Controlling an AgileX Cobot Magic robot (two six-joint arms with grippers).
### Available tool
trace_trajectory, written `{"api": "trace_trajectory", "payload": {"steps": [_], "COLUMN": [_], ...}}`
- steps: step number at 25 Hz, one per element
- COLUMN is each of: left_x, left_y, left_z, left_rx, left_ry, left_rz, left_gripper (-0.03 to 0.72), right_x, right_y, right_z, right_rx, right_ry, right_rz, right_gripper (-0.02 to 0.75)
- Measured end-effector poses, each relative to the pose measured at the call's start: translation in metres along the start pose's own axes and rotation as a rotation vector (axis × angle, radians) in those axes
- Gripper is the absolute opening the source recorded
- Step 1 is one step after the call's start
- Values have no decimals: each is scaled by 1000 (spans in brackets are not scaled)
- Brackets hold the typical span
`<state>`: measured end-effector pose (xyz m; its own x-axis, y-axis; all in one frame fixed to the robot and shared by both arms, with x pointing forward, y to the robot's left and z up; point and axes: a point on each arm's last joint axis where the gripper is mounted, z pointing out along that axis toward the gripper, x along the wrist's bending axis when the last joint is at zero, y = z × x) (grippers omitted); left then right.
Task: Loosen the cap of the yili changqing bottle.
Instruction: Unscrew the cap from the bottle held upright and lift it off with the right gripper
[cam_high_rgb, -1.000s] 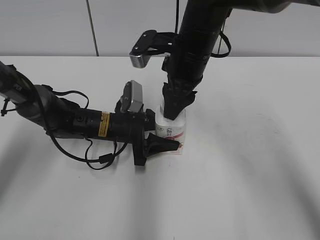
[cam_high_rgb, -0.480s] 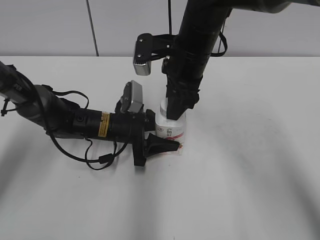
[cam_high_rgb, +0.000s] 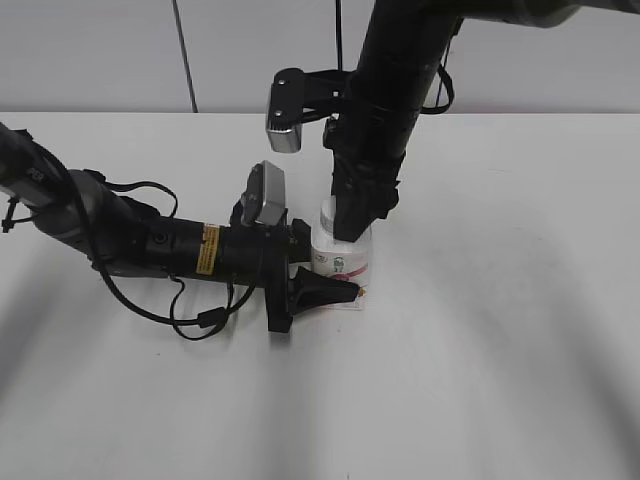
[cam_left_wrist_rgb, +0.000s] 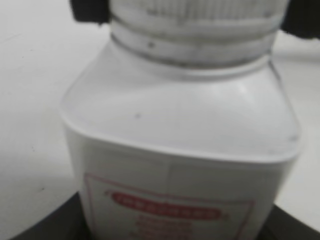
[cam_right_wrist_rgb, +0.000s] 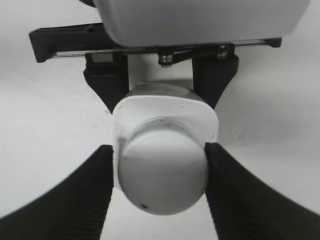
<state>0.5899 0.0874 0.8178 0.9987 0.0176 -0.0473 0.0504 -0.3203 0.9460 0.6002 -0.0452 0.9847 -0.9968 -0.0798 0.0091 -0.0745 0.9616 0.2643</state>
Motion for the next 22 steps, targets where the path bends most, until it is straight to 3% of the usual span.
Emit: {"api": "trace_trajectory", "payload": {"steps": [5,14,18,22], "left_x": [0,0,0,0], "left_y": [0,0,0,0], "left_z": [0,0,0,0], "left_rx": [0,0,0,0], "left_ry": [1,1,1,1], "left_rz": [-4,-4,-4,-4], "left_gripper": [390,389,389,389], "right_x": [1,8,12,13], "right_y": [1,8,10,10], "right_z": [0,-27,-39,-42], "right_rx": [-13,-57,-82,-93], "right_ry": [9,-29,-40,-26], "right_rz": [4,75,314,712], "right_gripper": [557,574,574,574]}}
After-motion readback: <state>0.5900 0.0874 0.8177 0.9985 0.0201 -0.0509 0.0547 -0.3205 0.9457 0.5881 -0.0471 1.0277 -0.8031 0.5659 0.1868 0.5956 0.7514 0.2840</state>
